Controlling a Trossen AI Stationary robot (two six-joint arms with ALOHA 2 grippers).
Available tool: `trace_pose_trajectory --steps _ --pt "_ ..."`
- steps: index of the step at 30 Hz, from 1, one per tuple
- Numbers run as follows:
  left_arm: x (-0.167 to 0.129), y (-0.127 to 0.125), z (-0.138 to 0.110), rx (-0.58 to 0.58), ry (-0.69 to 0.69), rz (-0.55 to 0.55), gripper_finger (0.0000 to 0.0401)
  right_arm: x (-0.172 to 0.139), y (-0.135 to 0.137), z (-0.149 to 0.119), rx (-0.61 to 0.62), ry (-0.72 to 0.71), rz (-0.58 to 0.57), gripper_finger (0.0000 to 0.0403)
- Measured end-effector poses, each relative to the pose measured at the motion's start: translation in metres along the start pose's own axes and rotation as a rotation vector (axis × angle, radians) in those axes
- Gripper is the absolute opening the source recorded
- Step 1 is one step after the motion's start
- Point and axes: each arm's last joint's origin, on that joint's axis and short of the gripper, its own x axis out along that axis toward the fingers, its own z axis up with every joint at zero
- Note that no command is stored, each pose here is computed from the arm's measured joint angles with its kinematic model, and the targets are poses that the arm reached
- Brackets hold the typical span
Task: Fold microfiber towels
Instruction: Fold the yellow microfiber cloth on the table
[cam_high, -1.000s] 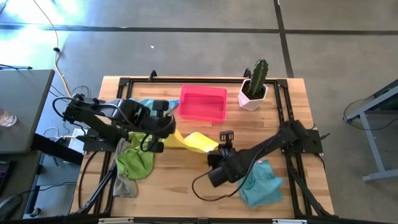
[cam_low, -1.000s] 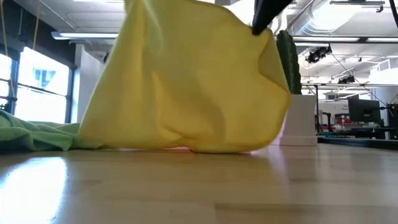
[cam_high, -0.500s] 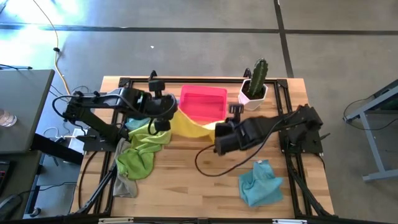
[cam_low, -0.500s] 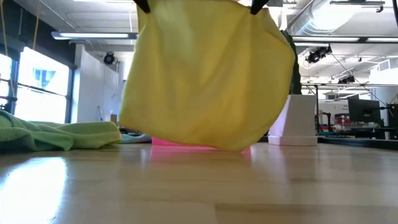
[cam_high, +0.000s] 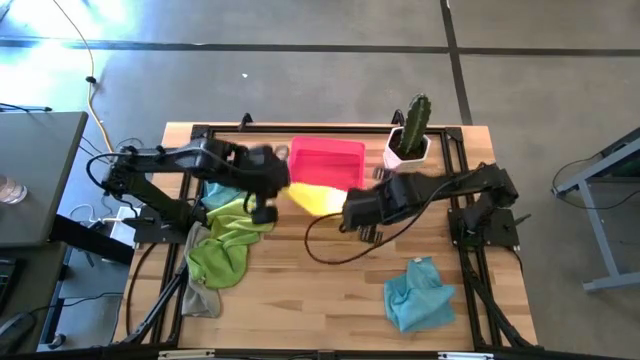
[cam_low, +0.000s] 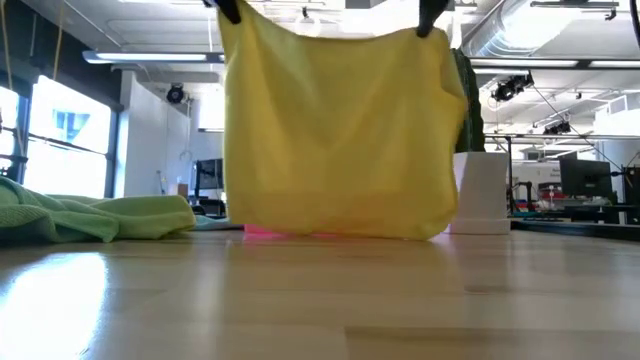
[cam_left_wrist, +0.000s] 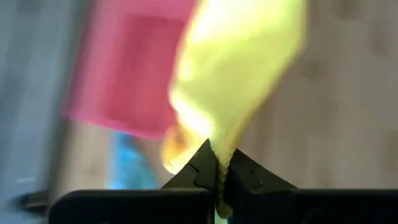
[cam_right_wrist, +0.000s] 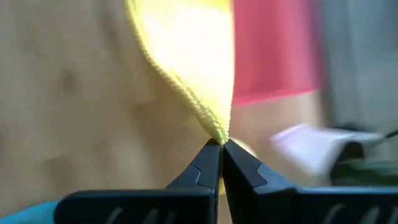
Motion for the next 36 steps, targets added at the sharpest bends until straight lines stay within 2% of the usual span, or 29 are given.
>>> trace_pose_trajectory --steps 4,10,14,17,20,25,32,36 --pt "0.022 -0.031 -0.01 0.076 0.039 -0.12 0.0 0.017 0.039 0.001 -0.056 0.047 0.018 0.0002" --pt "0.056 -0.078 -0.03 0.13 0.024 -0.185 0.0 0.04 0.096 -0.005 -0.149 0.1 0.075 0.0002" --pt "0.071 -0.105 -0.047 0.143 0.013 -0.223 0.0 0.058 0.128 -0.011 -0.162 0.123 0.062 0.0002" --pt "0.074 -0.117 -0.056 0.176 0.015 -0.238 0.0 0.067 0.144 -0.019 -0.228 0.155 0.04 0.0002" --pt "0.071 -0.121 -0.057 0.19 0.001 -0.224 0.0 0.066 0.147 -0.025 -0.248 0.175 0.016 0.0002" --pt "0.058 -0.117 -0.044 0.223 -0.078 -0.168 0.0 0.056 0.135 -0.026 -0.198 0.155 -0.058 0.0002" --pt "0.025 -0.094 -0.015 0.279 -0.196 -0.024 0.0 0.039 0.117 -0.023 -0.185 0.107 -0.048 0.0002" --pt "0.004 -0.078 0.0 0.281 -0.243 0.006 0.0 0.024 0.101 -0.022 -0.156 0.056 -0.043 0.0002"
